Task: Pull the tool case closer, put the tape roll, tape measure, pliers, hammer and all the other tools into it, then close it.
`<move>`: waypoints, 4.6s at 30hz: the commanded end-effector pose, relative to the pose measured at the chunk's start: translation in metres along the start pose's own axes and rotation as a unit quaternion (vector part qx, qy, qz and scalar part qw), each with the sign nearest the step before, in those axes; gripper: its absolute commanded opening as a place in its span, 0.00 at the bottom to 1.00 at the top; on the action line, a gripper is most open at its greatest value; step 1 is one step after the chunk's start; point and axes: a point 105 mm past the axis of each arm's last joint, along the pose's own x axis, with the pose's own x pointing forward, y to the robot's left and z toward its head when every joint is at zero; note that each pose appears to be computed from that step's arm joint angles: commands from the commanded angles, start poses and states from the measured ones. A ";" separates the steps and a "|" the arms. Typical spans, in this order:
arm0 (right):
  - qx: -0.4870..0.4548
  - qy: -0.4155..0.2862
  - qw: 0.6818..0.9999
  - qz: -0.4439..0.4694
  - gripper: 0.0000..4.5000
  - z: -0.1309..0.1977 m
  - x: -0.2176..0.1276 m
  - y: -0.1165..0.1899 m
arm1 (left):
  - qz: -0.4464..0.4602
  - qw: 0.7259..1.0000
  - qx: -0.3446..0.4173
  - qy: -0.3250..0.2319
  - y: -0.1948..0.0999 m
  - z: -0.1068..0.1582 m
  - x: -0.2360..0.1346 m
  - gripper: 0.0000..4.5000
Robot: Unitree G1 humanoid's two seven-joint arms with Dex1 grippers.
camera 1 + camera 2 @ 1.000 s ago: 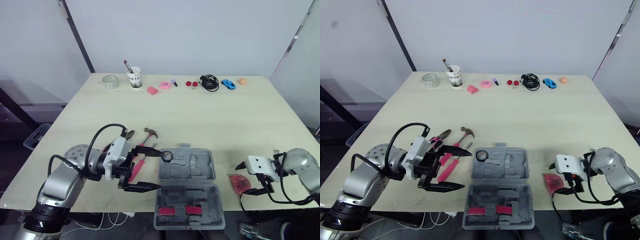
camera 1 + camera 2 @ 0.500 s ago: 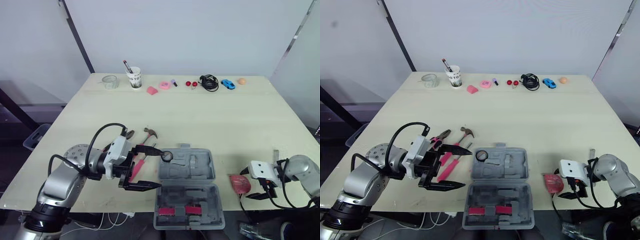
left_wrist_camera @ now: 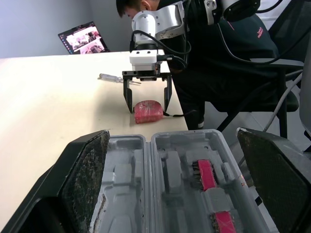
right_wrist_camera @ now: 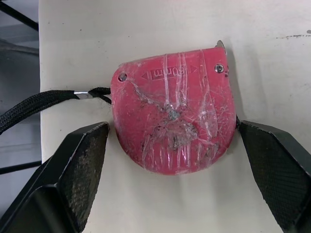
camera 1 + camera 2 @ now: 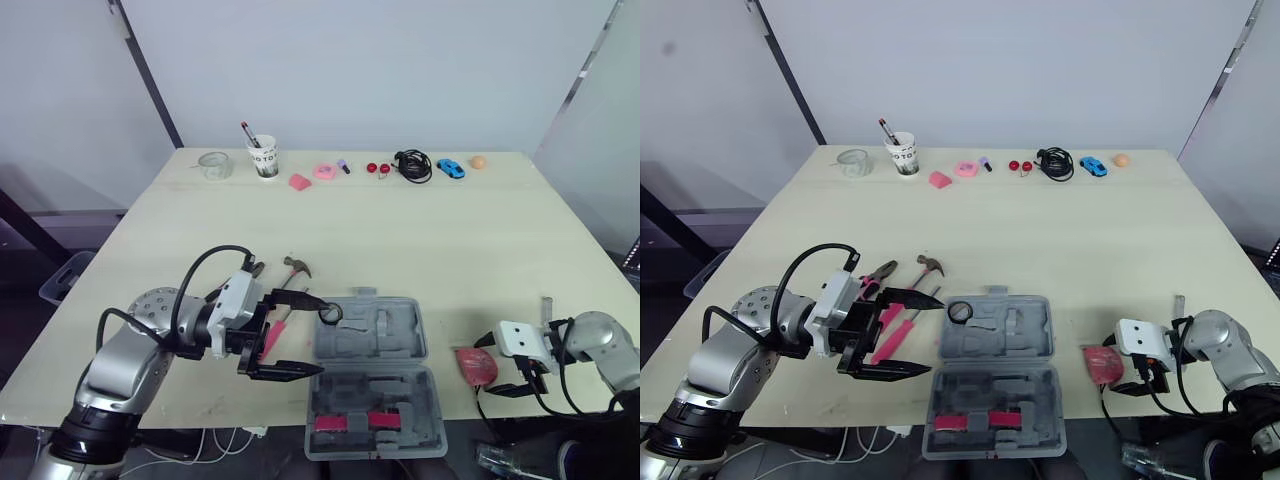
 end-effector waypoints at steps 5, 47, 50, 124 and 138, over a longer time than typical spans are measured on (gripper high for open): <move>0.001 0.000 1.000 0.004 0.74 -0.009 0.006 0.003 | 0.001 1.000 0.019 -0.004 0.000 0.007 0.000 1.00; 0.062 0.136 0.975 -0.163 0.74 0.068 -0.039 -0.039 | 0.071 0.997 0.011 0.001 0.014 -0.001 -0.015 1.00; 0.058 0.111 0.978 -0.167 0.74 0.099 -0.032 -0.049 | 0.091 0.996 0.008 0.001 0.017 -0.003 -0.017 1.00; 0.032 -0.135 0.981 -0.138 0.89 0.174 0.009 -0.056 | 0.155 0.988 -0.008 0.013 0.010 -0.013 -0.038 1.00; 0.074 -0.283 0.937 -0.193 0.51 0.165 0.026 -0.057 | 0.149 0.989 -0.008 0.016 0.011 -0.012 -0.039 1.00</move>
